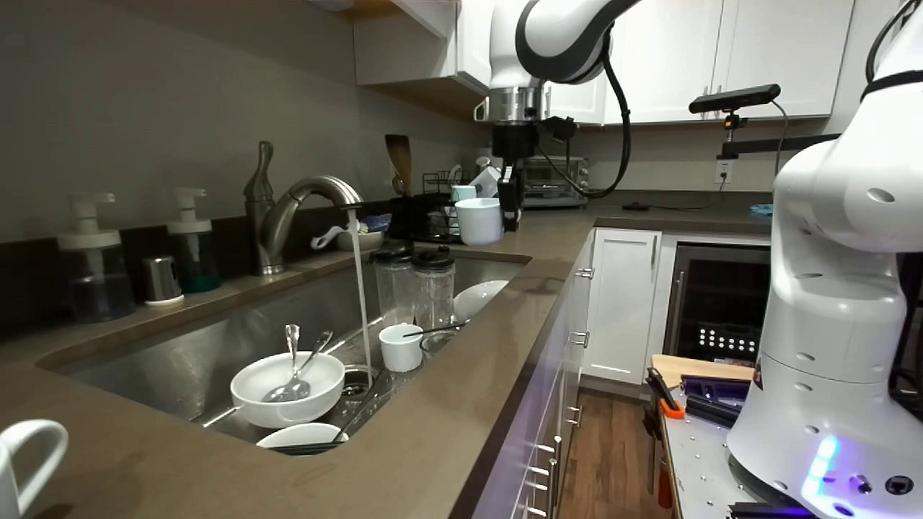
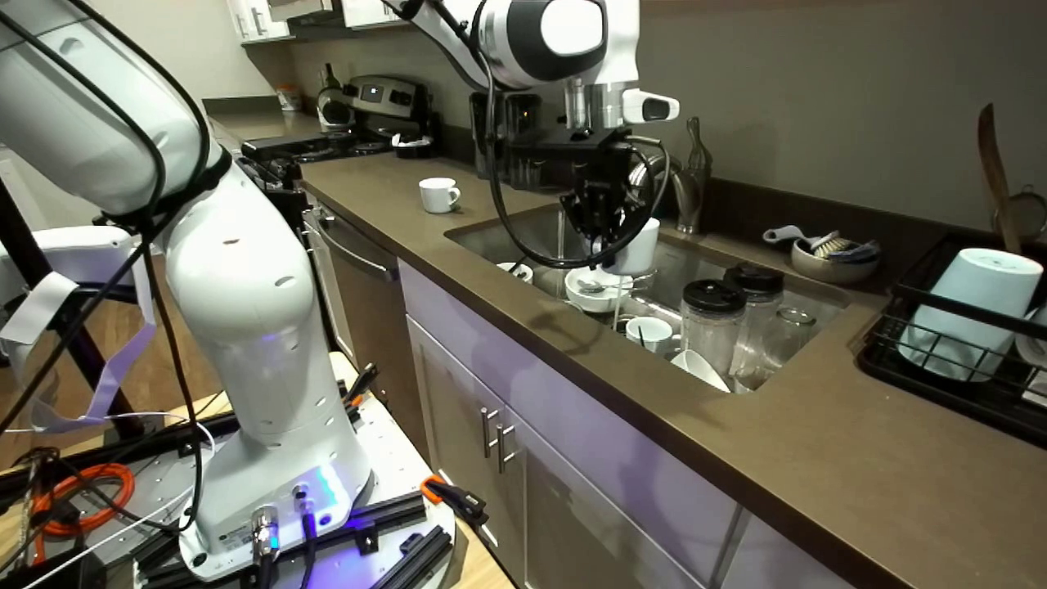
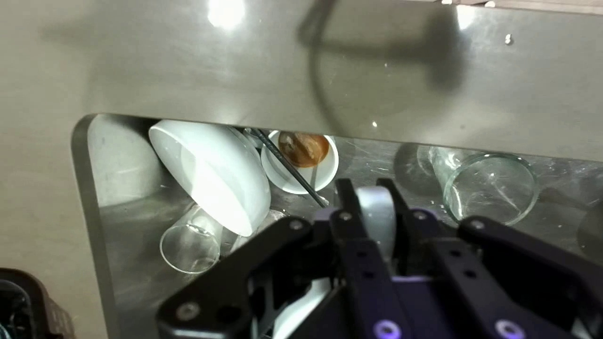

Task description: Fill one of the mugs on the left side of the sink with water and then put it on the right side of the sink

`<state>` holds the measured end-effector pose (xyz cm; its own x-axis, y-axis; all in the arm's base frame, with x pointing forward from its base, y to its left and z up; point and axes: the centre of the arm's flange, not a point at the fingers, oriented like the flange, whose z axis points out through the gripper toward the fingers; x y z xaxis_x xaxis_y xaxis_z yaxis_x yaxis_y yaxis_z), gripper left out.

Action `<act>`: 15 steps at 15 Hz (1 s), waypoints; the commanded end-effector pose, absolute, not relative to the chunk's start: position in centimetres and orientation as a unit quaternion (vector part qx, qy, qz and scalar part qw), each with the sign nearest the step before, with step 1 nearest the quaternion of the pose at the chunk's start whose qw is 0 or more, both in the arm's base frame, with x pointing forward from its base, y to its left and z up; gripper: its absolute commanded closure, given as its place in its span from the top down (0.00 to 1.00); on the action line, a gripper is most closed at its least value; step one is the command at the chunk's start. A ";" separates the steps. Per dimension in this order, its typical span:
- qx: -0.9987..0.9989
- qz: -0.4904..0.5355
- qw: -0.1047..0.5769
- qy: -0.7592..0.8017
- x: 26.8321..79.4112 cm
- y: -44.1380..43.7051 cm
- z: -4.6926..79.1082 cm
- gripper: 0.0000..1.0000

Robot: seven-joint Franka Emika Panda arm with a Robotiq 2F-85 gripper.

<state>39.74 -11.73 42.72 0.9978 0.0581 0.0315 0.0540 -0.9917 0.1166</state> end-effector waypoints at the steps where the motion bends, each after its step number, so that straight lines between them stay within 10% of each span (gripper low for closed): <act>1: 0.998 0.017 0.054 0.024 39.5 -12.5 42.7 0.16; 15: 0.999 0.009 0.048 0.010 37.7 -16.6 42.8 0.05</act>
